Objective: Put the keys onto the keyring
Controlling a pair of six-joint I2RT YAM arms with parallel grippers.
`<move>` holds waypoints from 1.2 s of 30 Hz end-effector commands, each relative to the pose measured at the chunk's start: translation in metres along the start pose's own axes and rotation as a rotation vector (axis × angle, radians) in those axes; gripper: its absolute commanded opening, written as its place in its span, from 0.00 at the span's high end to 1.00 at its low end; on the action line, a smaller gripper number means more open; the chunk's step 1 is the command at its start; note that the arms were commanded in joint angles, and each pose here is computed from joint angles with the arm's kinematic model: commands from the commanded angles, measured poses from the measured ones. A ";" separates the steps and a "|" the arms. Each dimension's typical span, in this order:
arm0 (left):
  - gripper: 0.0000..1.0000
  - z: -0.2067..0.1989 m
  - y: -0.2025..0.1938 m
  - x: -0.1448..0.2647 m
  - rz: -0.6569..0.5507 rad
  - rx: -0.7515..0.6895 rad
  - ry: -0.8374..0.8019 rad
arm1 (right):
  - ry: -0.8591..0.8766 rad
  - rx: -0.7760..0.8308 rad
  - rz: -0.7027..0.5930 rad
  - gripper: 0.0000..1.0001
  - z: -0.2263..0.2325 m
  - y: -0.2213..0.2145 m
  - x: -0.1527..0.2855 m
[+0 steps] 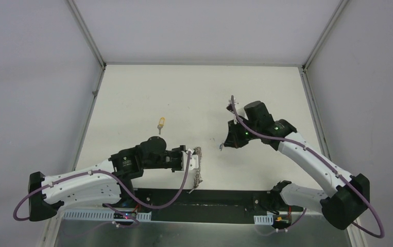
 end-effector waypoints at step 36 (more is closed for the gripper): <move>1.00 0.015 0.028 0.017 -0.098 -0.775 -0.006 | 0.451 -0.096 0.266 1.00 0.137 0.013 0.036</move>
Point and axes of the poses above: each gripper's point midway between its finger pads, its own x axis back along the fingers, its own z axis along the line the jaws close on, y = z × x, the point moved 3 cm from there along x, back along the fingers, and after that the axes turned 1 degree about x, right-handed, at the moved point
